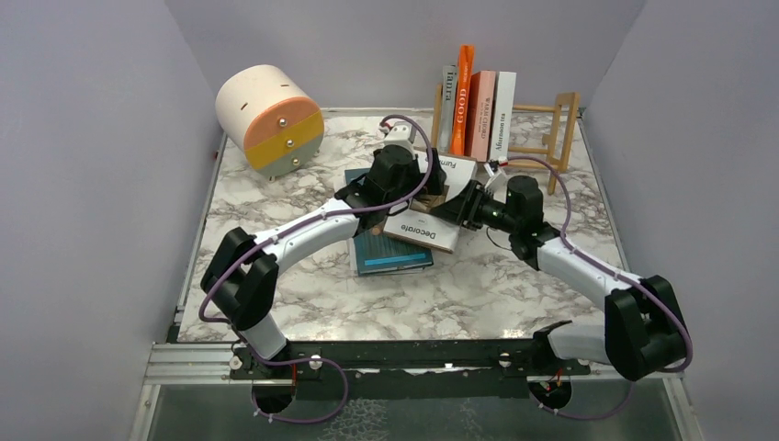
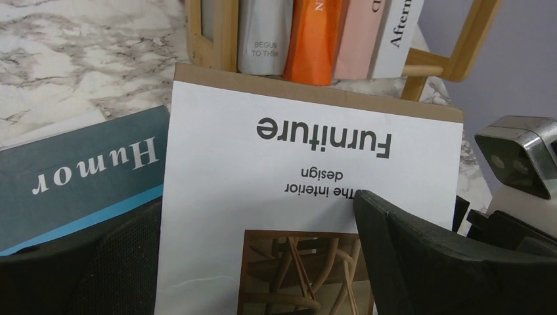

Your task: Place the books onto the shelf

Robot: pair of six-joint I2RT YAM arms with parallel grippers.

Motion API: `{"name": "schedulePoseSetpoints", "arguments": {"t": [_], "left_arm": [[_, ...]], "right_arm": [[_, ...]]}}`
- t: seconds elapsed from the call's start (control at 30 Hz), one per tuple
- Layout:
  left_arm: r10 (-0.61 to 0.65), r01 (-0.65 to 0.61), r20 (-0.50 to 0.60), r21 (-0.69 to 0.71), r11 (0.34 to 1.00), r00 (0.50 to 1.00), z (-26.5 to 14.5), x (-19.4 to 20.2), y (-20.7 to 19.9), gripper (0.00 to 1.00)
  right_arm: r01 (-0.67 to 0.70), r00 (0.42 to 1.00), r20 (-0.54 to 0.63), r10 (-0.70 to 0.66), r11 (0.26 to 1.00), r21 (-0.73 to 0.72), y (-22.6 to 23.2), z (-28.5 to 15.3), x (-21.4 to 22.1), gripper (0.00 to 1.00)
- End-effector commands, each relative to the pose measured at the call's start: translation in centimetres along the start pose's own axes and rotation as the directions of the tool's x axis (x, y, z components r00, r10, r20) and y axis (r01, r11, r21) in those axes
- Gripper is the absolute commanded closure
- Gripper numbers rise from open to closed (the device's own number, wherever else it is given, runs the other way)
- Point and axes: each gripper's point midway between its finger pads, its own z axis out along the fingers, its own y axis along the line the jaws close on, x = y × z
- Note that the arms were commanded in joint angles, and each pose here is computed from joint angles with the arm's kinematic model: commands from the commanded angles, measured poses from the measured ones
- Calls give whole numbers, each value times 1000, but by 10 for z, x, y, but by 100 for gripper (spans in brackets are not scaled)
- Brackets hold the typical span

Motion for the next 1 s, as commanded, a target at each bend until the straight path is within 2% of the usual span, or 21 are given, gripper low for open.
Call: {"name": "schedulePoseSetpoints", "arguments": {"t": [0.0,0.1,0.17,0.3,0.43,0.63,0.77,0.87,0.97], "left_arm": [[52,-60,112,71,996,992,-17,-44,-38,1],[108,-110,172,4,994,979,-29,-77,-34,1],[147,-135,206,-69,988,968,-37,-98,-24,1],[193,-139,262,-212,967,945,-62,-140,9,1],[173,-70,341,-292,954,924,-100,-173,50,1],[178,-28,383,-365,931,906,-145,-173,85,1],[180,-22,384,-382,924,906,-159,-165,94,1],[167,-18,373,-371,928,913,-160,-154,97,1],[142,-16,346,-344,939,927,-152,-138,97,1]], "right_arm": [[174,984,51,-171,983,-59,38,-13,-15,82],[212,973,105,-206,976,-48,50,-23,-28,89],[225,968,117,-220,974,-30,57,-29,-34,98],[267,951,163,-262,964,-10,72,-40,-49,99],[317,922,225,-316,948,30,86,-53,-67,99],[385,863,303,-404,915,122,107,-73,-102,99],[420,796,371,-479,877,232,124,-93,-137,99],[388,716,430,-550,826,409,132,-119,-182,99],[305,648,429,-629,731,611,124,-145,-223,99]]}}
